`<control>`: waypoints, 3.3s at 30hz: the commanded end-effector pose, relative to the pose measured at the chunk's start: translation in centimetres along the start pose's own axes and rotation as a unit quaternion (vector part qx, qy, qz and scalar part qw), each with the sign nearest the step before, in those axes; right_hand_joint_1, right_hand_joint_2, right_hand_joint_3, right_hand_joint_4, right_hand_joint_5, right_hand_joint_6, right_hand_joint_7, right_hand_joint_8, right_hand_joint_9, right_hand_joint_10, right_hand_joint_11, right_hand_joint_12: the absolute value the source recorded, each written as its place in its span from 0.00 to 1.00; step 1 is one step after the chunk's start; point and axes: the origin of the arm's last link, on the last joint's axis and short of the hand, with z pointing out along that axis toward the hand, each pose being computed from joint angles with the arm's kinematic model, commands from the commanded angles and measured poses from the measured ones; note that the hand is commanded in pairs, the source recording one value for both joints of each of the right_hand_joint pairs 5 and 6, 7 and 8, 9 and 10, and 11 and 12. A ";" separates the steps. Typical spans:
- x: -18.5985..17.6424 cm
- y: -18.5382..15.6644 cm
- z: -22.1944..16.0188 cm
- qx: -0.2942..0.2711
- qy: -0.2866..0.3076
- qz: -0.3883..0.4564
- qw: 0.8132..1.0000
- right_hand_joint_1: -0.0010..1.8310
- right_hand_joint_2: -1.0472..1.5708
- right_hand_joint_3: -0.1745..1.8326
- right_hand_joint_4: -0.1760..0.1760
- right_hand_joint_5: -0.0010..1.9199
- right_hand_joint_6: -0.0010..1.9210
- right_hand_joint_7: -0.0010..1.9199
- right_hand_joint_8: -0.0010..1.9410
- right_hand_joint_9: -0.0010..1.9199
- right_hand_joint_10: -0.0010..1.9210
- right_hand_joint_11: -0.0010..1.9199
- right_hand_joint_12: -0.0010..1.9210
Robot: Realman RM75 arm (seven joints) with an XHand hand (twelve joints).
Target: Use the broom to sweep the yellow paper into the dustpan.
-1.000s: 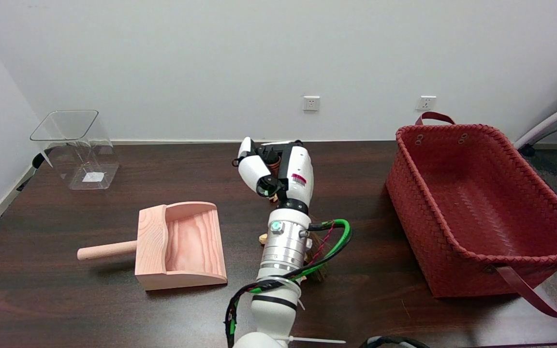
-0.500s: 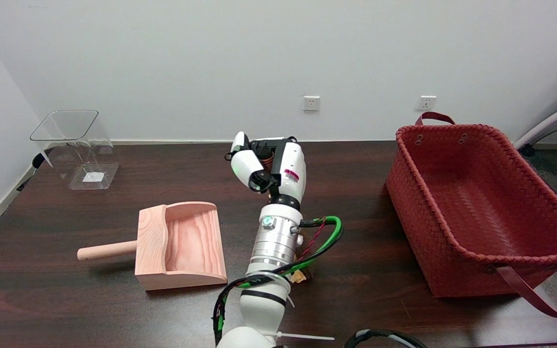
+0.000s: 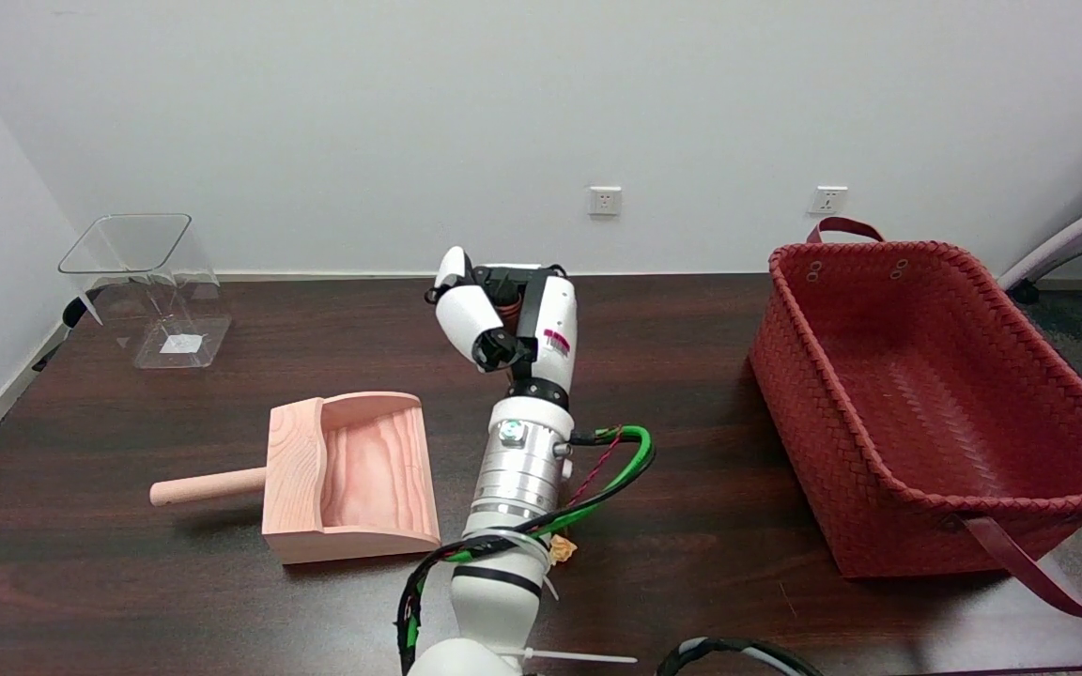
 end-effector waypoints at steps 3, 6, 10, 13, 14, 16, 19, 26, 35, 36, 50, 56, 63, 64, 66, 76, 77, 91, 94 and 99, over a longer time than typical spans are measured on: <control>0.2 -2.3 -0.5 0.057 0.027 0.033 0.997 0.53 1.00 0.43 0.50 1.00 1.00 1.00 0.99 1.00 1.00 1.00 1.00; 0.1 -2.7 -0.6 0.067 0.029 0.027 0.997 0.52 1.00 0.43 0.50 1.00 1.00 1.00 0.99 1.00 1.00 1.00 1.00; 0.3 -3.7 -0.5 0.095 0.038 -0.026 0.994 0.52 1.00 0.41 0.50 1.00 1.00 1.00 0.99 1.00 1.00 1.00 1.00; 0.5 -4.1 -0.6 0.092 0.042 -0.051 0.994 0.54 1.00 0.39 0.50 1.00 1.00 1.00 0.99 1.00 1.00 1.00 1.00; 0.7 -4.2 -0.7 0.087 0.045 -0.063 0.993 0.55 1.00 0.38 0.50 1.00 1.00 1.00 0.99 1.00 1.00 1.00 1.00; 1.0 -4.5 -1.0 0.079 0.050 -0.073 0.993 0.56 1.00 0.37 0.50 1.00 1.00 1.00 0.99 1.00 1.00 1.00 1.00; 1.7 -4.8 -1.7 0.053 0.052 -0.088 0.993 0.54 1.00 0.37 0.50 1.00 1.00 1.00 0.99 1.00 1.00 1.00 1.00; 1.7 -4.9 -2.5 0.055 0.048 -0.122 0.990 0.56 1.00 0.41 0.50 1.00 1.00 1.00 0.99 1.00 1.00 1.00 1.00; 0.7 -1.7 -1.7 0.035 0.016 -0.113 0.993 0.56 1.00 0.43 0.50 1.00 1.00 1.00 0.99 1.00 1.00 1.00 1.00; 0.6 -1.5 -1.6 0.037 0.015 -0.116 0.992 0.56 1.00 0.43 0.50 1.00 1.00 1.00 0.99 1.00 1.00 1.00 1.00; 0.2 4.0 -0.5 -0.001 -0.015 -0.092 0.996 0.56 1.00 0.45 0.50 1.00 1.00 1.00 0.99 1.00 1.00 1.00 1.00; -0.5 4.8 -0.2 -0.006 -0.030 -0.067 0.997 0.55 1.00 0.46 0.50 1.00 1.00 1.00 0.99 1.00 1.00 1.00 1.00; -1.8 4.1 0.5 -0.009 -0.054 -0.035 0.998 0.55 1.00 0.47 0.50 1.00 1.00 1.00 0.99 1.00 1.00 1.00 1.00; -2.0 3.8 0.6 -0.008 -0.056 -0.031 0.998 0.56 1.00 0.47 0.50 1.00 1.00 1.00 0.99 1.00 1.00 1.00 1.00; -2.4 3.3 1.0 -0.002 -0.059 -0.027 0.998 0.56 1.00 0.47 0.50 1.00 1.00 1.00 0.99 1.00 1.00 1.00 1.00; -3.7 1.0 1.6 0.002 -0.058 0.044 0.997 0.55 1.00 0.45 0.50 1.00 1.00 1.00 0.99 1.00 1.00 1.00 1.00; -3.7 0.8 1.6 -0.002 -0.057 0.052 0.997 0.55 1.00 0.45 0.50 1.00 1.00 1.00 0.99 1.00 1.00 1.00 1.00; -4.3 1.2 0.0 -0.049 -0.066 0.157 0.984 0.51 1.00 0.41 0.50 1.00 1.00 1.00 0.99 1.00 1.00 1.00 1.00; -4.9 2.1 -0.3 -0.085 -0.077 0.217 0.969 0.49 1.00 0.39 0.50 1.00 1.00 1.00 0.99 1.00 1.00 1.00 1.00; -5.4 2.8 0.2 -0.102 -0.083 0.252 0.959 0.45 1.00 0.36 0.50 1.00 1.00 1.00 0.99 1.00 1.00 1.00 1.00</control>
